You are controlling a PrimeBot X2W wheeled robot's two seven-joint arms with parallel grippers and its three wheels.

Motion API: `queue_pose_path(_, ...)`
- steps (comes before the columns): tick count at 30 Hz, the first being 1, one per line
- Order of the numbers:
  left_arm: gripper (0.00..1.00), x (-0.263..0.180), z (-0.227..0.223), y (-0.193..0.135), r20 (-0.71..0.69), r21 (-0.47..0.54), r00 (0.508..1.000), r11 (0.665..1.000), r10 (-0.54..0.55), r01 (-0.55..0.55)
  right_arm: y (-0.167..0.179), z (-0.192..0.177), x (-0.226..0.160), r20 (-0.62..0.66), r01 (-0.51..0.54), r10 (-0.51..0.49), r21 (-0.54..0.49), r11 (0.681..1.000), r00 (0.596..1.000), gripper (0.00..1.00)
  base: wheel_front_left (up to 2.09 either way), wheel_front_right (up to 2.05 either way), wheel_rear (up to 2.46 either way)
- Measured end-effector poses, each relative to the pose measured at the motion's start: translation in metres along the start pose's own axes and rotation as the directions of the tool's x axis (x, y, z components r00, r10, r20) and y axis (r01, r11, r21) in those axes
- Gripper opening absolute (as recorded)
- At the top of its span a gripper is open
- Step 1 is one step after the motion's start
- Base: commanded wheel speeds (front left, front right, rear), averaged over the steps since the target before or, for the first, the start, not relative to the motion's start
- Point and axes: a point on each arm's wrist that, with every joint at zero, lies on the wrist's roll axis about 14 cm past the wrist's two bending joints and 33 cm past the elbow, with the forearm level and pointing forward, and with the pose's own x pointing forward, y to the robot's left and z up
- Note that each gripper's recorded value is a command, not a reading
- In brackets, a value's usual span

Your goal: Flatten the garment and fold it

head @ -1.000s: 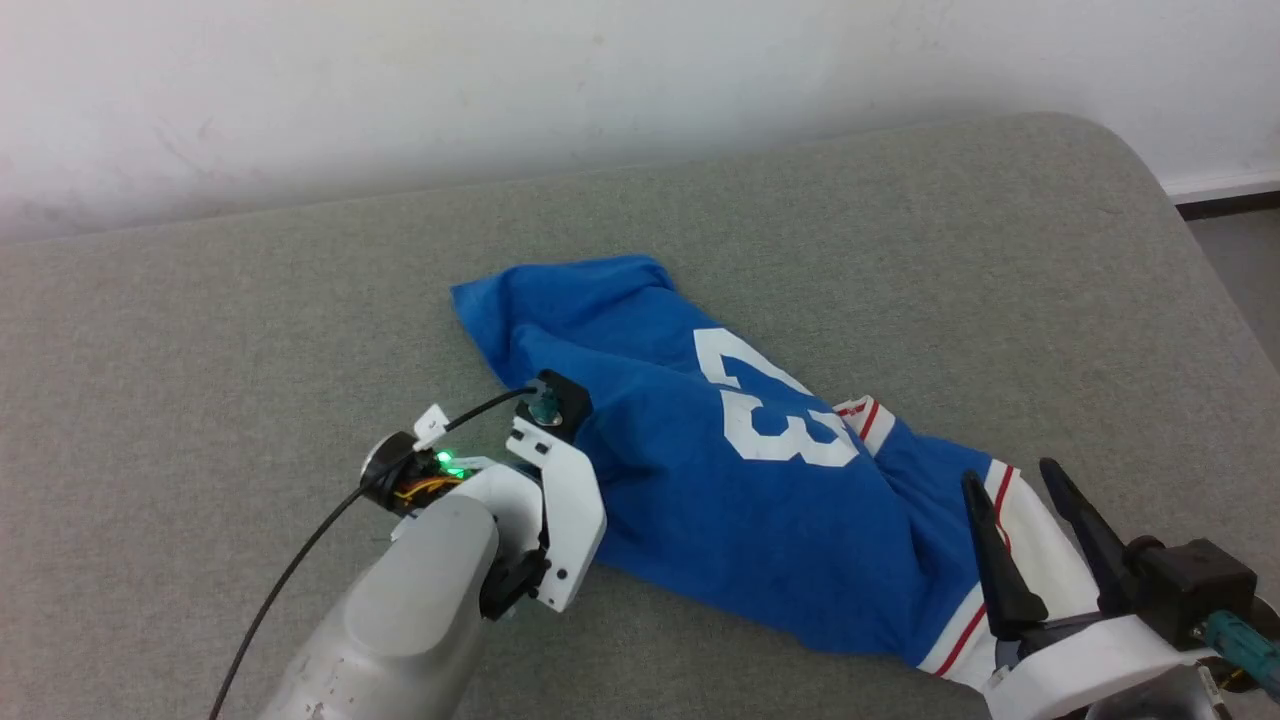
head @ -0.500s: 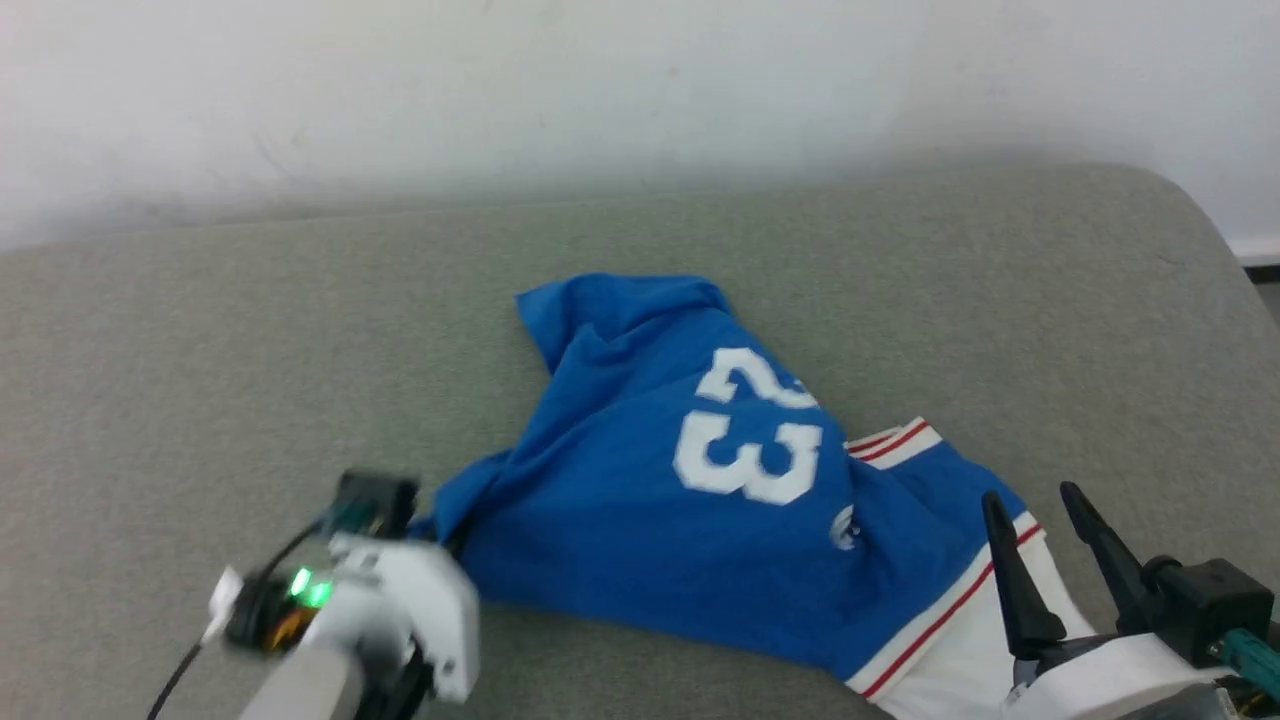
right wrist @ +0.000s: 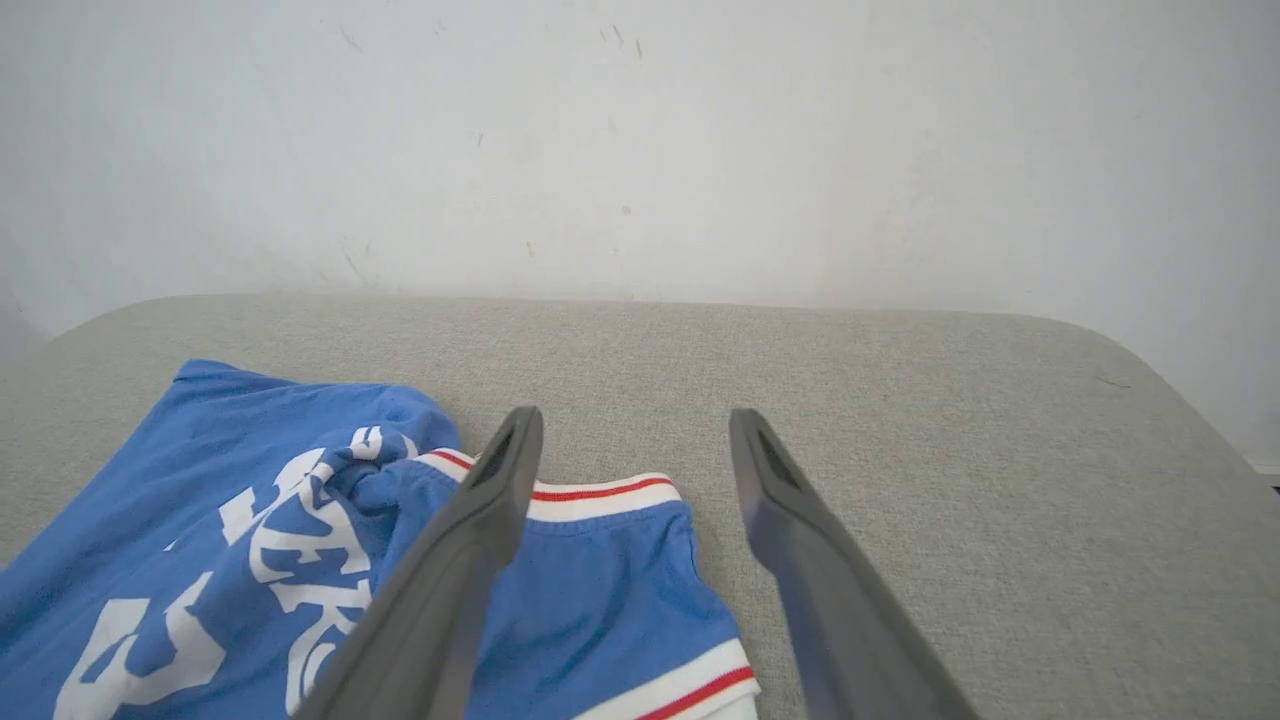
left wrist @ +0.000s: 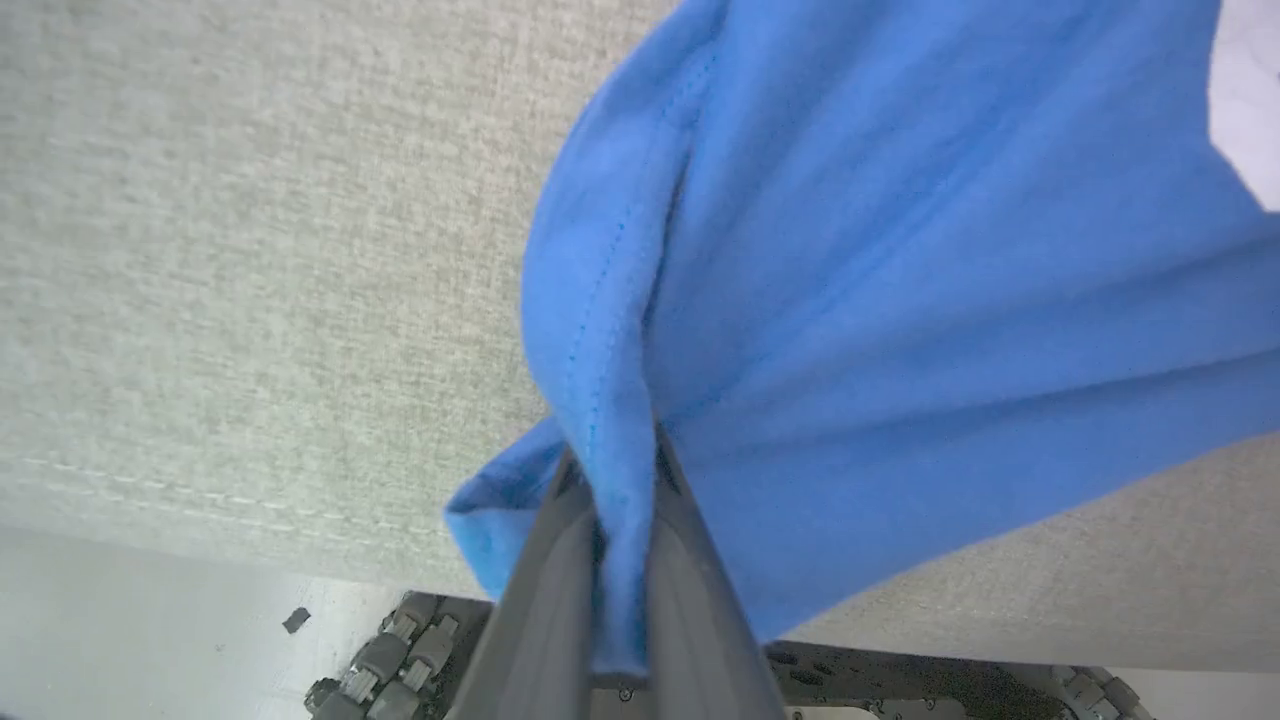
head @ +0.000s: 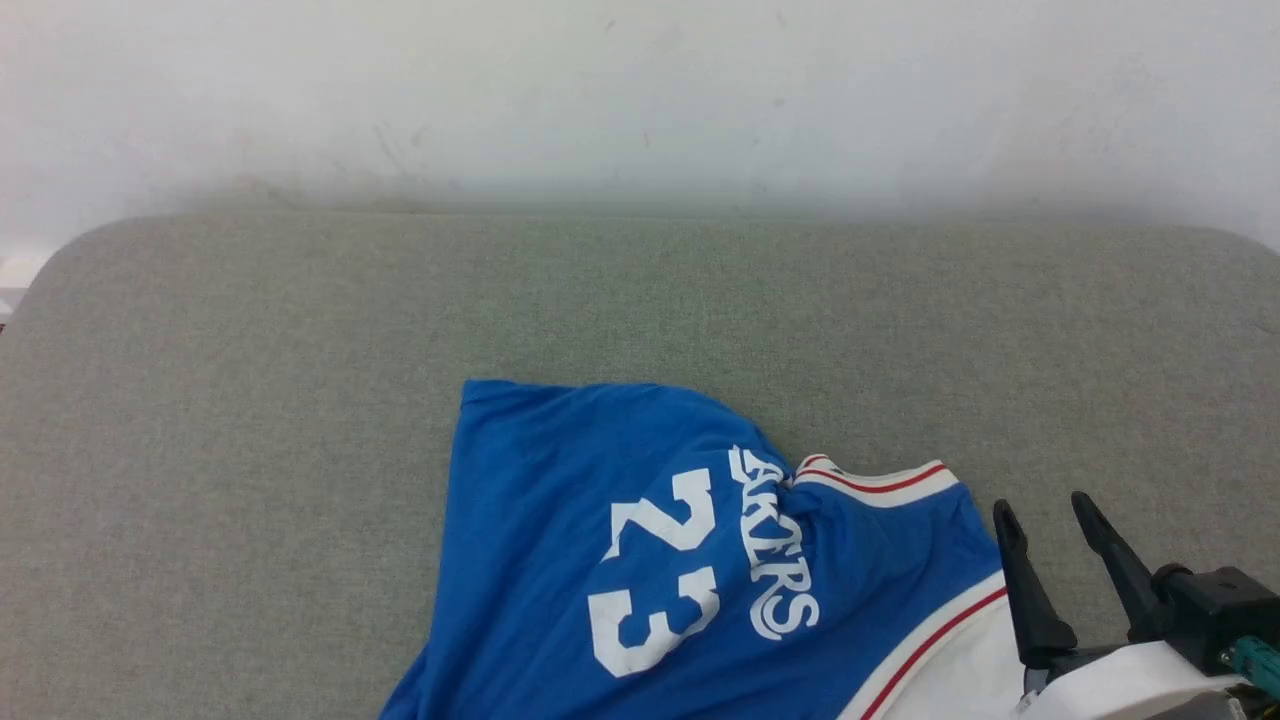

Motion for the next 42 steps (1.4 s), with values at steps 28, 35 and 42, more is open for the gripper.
queue_pose_path(28,1.0,0.106,0.21,-0.203,0.12,0.514,0.851,0.766,-0.511,0.387,-0.04,-0.008,-0.001,-0.019,0.135,-0.135,0.029,0.99,0.991,1.0,0.0,0.0,0.0)
queue_pose_path(35,1.0,0.16,0.157,-0.187,-0.19,0.556,0.911,0.725,-0.366,0.407,-0.054,-0.027,0.0,-0.069,0.184,-0.181,0.047,0.982,0.981,1.0,0.0,0.0,0.0)
queue_pose_path(42,0.72,0.178,0.15,-0.181,-0.309,0.597,0.907,0.684,-0.285,0.419,-0.077,-0.037,-0.008,-0.092,0.263,-0.257,0.061,0.963,0.962,1.0,0.0,0.0,0.0)
